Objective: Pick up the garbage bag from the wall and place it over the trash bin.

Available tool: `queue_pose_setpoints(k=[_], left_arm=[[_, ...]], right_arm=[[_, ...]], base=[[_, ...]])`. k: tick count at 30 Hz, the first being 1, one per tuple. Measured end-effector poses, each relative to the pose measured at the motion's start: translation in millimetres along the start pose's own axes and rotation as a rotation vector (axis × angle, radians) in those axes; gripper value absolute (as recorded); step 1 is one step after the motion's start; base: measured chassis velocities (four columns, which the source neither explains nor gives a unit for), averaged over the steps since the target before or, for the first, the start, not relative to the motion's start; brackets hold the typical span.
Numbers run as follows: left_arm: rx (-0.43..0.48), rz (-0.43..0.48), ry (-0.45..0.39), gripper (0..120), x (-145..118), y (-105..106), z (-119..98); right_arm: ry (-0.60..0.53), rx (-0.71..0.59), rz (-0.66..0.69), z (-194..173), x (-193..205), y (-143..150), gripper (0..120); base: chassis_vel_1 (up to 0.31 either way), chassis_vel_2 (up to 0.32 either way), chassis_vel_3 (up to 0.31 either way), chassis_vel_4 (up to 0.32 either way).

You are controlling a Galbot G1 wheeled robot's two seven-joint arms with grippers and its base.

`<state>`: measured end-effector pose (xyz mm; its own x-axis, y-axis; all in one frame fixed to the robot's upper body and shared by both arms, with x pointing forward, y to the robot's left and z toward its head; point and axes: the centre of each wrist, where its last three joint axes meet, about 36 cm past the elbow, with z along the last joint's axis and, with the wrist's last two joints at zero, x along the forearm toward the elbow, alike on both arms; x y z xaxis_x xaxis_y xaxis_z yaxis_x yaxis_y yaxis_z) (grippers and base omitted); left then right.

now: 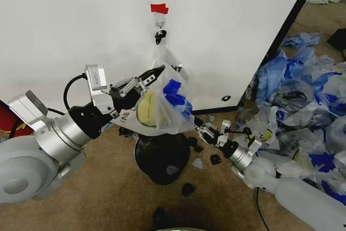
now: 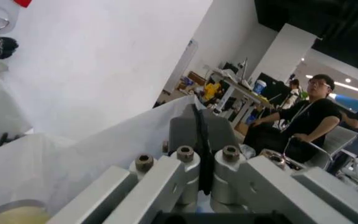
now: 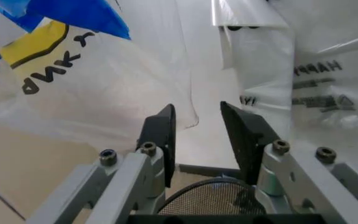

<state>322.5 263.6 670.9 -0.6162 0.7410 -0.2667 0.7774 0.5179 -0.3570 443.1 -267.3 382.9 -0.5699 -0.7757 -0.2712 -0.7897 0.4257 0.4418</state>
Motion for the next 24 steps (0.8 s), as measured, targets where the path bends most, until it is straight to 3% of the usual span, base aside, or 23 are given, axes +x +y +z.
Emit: queue_pose_setpoints(k=[3,7,13,24], left_arm=[[-0.003,-0.004,-0.003,0,0,0,0],[-0.003,-0.009,-0.003,0,0,0,-1],[-0.008,-0.012,-0.006,0,0,0,-2],[0.0,-0.013,-0.011,0,0,0,0]], right_arm=[[0.0,-0.008,-0.015,1,0,0,11],[-0.005,-0.024,-0.035,2,-1,1,0],[-0.005,-0.031,-0.055,4,1,-1,0],[0.002,-0.045,-0.046,7,11,2,39]], base=[[0.0,0.0,0.0,0.0],[0.0,0.0,0.0,0.0],[0.0,0.0,0.0,0.0],[0.0,0.0,0.0,0.0]])
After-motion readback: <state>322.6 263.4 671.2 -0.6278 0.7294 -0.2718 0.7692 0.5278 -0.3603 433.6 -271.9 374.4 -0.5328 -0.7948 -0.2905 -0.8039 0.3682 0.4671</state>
